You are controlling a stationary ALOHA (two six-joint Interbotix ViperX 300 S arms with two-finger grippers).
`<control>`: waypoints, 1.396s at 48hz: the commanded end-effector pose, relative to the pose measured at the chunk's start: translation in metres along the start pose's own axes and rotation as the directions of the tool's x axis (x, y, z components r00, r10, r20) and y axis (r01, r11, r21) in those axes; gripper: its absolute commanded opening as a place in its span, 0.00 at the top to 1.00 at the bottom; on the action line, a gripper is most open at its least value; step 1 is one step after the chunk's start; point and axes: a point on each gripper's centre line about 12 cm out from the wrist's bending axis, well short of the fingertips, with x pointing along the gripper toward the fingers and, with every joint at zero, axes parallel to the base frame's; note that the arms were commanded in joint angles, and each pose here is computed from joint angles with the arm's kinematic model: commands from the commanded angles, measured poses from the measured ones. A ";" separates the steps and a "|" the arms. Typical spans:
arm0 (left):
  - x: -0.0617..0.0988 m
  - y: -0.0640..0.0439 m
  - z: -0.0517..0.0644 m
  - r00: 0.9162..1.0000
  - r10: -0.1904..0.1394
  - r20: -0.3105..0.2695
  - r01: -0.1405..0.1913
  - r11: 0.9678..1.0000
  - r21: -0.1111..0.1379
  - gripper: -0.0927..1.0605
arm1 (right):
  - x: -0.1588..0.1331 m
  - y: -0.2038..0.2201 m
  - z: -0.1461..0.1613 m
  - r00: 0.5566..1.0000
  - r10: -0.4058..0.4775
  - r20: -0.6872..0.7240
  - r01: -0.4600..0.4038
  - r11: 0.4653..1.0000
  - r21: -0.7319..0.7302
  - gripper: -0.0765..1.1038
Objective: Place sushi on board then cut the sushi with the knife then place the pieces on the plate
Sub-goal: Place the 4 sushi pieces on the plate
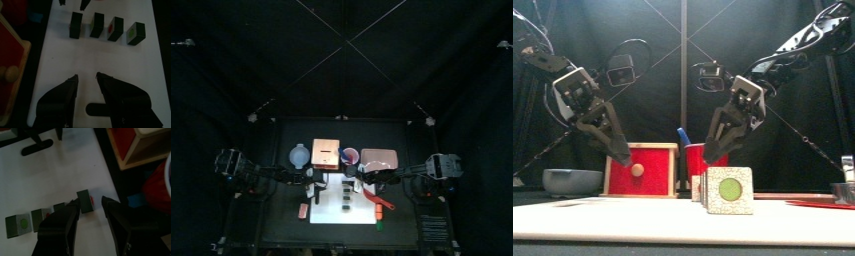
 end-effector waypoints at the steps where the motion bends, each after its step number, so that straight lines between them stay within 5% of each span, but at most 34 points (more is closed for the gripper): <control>1: -0.003 0.000 0.008 1.000 -0.003 0.031 0.003 1.000 0.000 0.26 | -0.005 0.000 0.017 0.999 0.012 0.050 -0.013 1.000 0.018 0.24; 9: -0.003 0.001 0.006 1.000 -0.001 0.026 0.001 1.000 -0.001 0.26 | 0.000 0.001 0.014 0.999 0.012 0.036 -0.013 1.000 0.021 0.16; 36: -0.004 0.003 -0.001 1.000 0.006 0.010 -0.005 1.000 -0.006 0.26 | 0.022 0.007 0.007 1.000 0.009 -0.010 -0.009 1.000 -0.002 0.17; 54: -0.004 0.003 0.000 1.000 0.006 0.012 -0.005 1.000 -0.008 0.26 | 0.030 0.006 -0.003 0.999 -0.009 -0.049 0.009 1.000 0.008 0.39; 67: -0.004 0.003 0.000 1.000 0.006 0.012 -0.006 1.000 -0.011 0.26 | -0.004 0.000 0.008 0.998 -0.058 -0.023 0.059 0.997 0.054 0.40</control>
